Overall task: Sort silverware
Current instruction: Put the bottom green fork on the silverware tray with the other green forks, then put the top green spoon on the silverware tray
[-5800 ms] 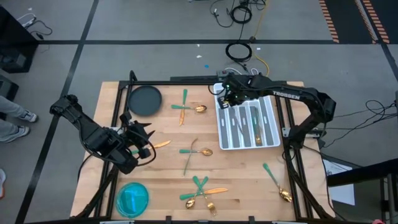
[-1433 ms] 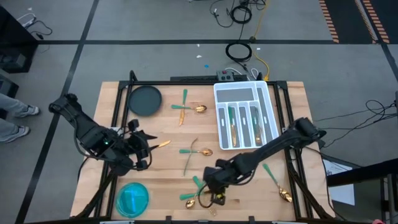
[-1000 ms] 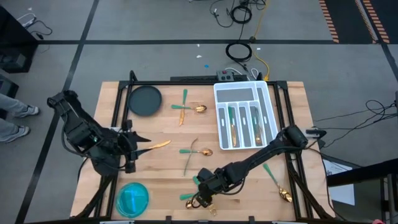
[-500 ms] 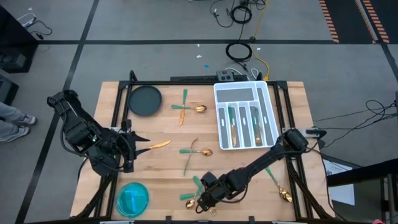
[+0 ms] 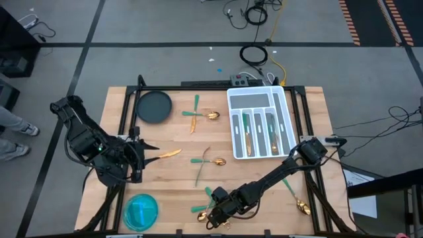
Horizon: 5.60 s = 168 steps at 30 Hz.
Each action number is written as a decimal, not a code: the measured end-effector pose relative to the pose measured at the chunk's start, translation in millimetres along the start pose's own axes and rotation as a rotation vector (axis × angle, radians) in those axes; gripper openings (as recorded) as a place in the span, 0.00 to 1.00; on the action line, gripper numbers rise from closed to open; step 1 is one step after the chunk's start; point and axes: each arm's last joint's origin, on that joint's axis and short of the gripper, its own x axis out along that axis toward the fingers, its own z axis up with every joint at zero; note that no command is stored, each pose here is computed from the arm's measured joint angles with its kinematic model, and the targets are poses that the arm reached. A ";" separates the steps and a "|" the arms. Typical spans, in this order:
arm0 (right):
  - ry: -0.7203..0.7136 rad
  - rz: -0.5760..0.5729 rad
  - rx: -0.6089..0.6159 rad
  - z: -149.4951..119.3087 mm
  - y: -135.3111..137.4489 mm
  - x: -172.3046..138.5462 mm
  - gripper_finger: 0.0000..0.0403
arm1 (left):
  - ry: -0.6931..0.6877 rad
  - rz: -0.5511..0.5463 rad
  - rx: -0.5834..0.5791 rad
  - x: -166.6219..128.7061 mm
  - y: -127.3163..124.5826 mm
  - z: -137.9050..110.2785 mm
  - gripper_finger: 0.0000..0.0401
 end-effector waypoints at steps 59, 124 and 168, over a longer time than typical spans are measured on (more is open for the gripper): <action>-0.577 -0.261 0.204 23.4 -117.5 -282.6 0.00 | -0.031 0.101 0.019 -0.1 4.2 -1.4 0.37; -0.890 0.130 0.474 -4.1 -335.2 -226.8 0.00 | -0.110 0.312 -0.272 30.8 41.5 26.2 0.37; -1.130 0.012 0.193 45.8 -250.5 -297.9 0.55 | -0.078 0.465 -0.254 39.3 57.1 24.9 0.37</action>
